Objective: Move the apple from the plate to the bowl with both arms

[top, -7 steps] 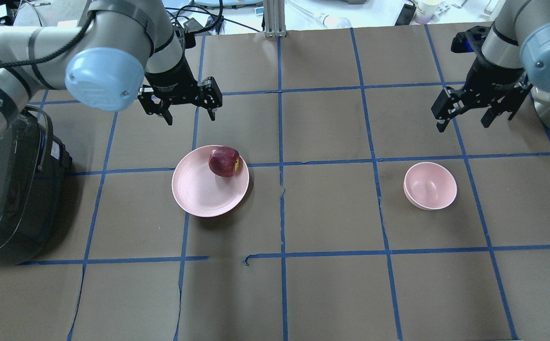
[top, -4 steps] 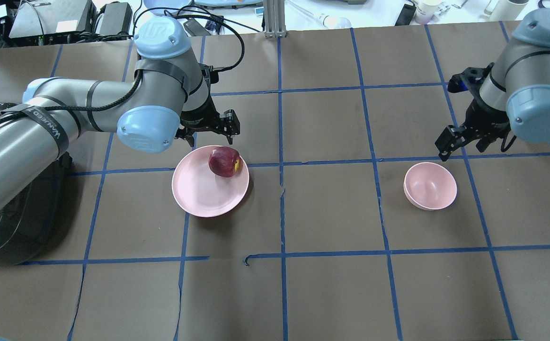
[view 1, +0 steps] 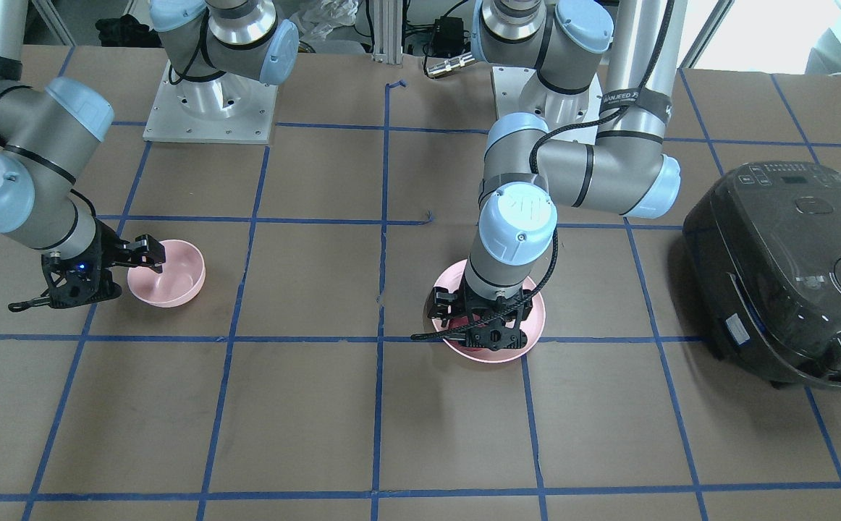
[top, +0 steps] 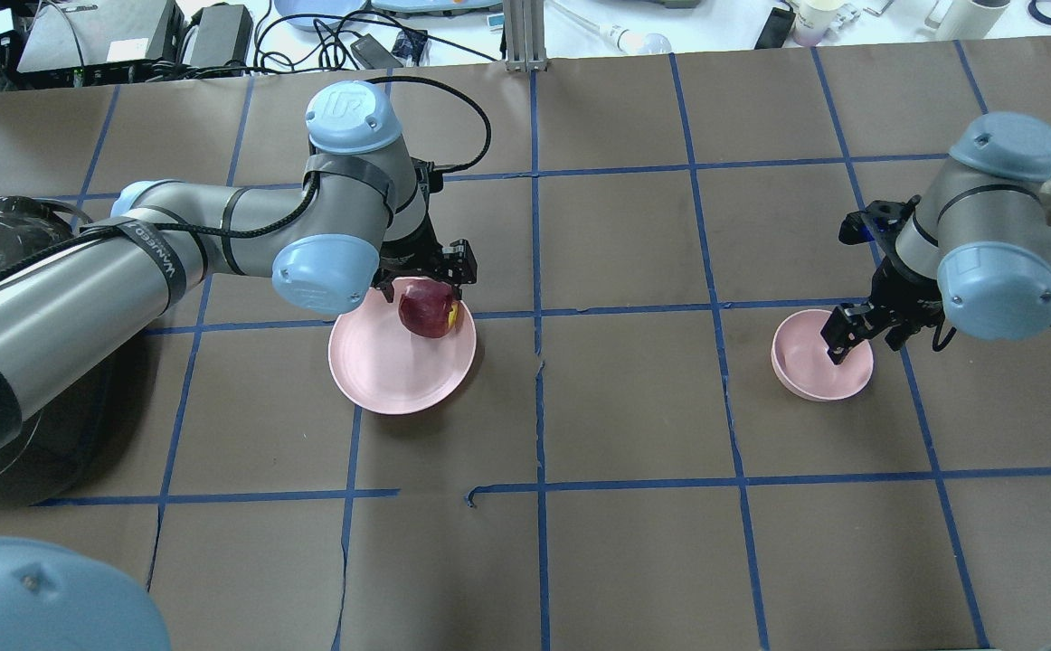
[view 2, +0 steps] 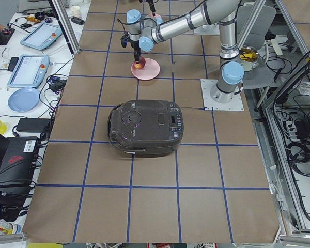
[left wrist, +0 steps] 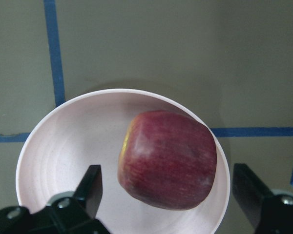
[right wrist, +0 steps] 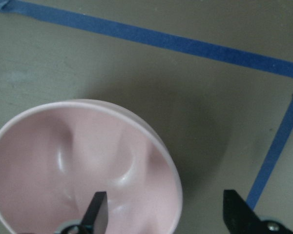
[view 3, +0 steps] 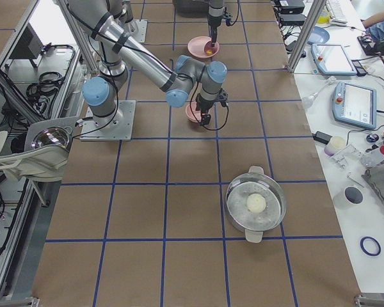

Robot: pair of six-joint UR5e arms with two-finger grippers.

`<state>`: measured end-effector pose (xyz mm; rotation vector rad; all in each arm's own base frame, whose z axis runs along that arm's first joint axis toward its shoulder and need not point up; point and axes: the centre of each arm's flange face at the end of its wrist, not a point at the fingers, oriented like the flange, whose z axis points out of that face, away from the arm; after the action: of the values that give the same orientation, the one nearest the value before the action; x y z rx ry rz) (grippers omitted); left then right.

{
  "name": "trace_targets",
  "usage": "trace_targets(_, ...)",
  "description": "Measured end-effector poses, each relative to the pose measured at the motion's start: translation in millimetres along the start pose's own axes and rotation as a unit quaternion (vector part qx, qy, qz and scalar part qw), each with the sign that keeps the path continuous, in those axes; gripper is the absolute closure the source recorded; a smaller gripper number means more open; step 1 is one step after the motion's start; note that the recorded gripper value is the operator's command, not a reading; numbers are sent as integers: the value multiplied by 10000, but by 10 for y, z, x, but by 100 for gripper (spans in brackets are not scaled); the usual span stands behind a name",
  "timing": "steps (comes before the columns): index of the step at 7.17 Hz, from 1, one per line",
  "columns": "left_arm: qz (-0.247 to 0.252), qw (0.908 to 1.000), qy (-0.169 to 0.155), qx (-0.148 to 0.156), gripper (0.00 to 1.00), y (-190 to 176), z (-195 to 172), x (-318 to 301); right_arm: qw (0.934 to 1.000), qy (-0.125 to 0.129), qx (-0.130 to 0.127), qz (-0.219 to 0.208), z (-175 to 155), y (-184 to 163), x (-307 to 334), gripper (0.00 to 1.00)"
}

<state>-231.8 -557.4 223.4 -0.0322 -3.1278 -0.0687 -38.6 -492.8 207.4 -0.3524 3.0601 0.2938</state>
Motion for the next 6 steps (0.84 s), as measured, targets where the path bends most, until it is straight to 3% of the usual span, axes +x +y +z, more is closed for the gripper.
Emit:
trace_targets(1,81,10000,-6,-35,5,19,108,4,10000,-19,-41,-10,66,-4,3,100)
trace_targets(2,133,9999,-6,-34,7,35,186,3,10000,-28,-79,-36,104,-6,6,100)
trace_targets(6,601,9982,-24,5,39,3,226,-3,9999,-110,-123,-50,76,0,-15,100)
